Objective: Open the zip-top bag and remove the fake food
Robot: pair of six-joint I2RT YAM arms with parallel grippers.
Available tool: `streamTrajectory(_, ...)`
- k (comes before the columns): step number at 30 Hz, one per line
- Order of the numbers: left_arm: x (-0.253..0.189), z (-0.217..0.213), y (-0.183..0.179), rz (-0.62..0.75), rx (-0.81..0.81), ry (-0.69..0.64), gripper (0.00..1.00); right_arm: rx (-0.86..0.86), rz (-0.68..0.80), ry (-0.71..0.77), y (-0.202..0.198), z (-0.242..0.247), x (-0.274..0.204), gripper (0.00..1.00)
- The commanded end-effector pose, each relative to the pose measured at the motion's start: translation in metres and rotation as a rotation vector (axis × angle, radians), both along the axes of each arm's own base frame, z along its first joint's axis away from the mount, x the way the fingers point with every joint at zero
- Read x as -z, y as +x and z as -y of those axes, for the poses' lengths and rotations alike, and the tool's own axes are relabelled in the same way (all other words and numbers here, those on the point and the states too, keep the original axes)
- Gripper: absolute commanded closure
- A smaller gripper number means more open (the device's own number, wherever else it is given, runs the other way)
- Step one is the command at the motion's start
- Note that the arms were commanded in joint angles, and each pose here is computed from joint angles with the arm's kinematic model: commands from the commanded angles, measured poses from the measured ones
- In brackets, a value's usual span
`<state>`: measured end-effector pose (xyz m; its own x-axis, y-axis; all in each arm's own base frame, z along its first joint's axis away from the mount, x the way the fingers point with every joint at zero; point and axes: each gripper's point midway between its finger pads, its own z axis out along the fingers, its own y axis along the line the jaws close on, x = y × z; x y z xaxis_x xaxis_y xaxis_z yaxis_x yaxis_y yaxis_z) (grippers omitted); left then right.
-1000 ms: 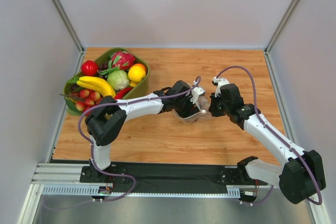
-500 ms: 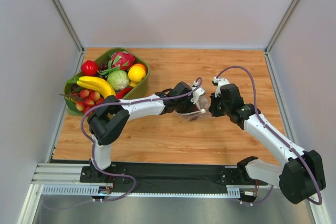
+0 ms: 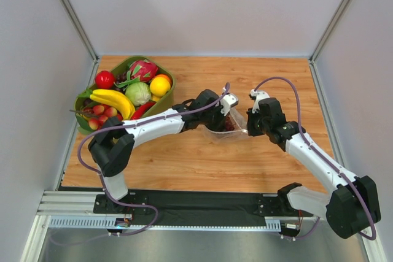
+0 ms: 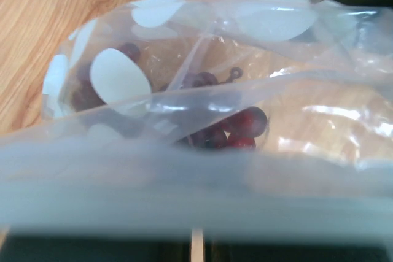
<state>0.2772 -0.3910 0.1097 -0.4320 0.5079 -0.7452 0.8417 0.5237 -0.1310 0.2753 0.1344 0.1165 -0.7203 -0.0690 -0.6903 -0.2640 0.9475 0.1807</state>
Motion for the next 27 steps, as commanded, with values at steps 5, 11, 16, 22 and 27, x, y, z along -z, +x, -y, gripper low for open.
streamTrajectory(5,-0.079,-0.003,0.010,0.036,-0.016,-0.183,1.00,0.015,0.027,0.003,0.003,0.002,-0.005,1.00)
streamTrajectory(11,-0.119,-0.012,-0.007,0.010,0.043,-0.256,1.00,0.018,0.025,0.003,0.005,0.002,-0.004,1.00)
streamTrajectory(16,-0.136,-0.016,-0.030,-0.051,0.128,-0.289,1.00,0.019,0.022,0.001,0.006,0.002,-0.003,1.00)
streamTrajectory(22,-0.166,-0.024,-0.050,-0.103,0.190,-0.383,1.00,0.019,0.019,0.002,0.006,0.001,-0.001,1.00)
streamTrajectory(27,-0.182,-0.040,-0.052,-0.085,0.181,-0.403,1.00,0.023,0.019,-0.003,0.006,0.003,-0.001,1.00)
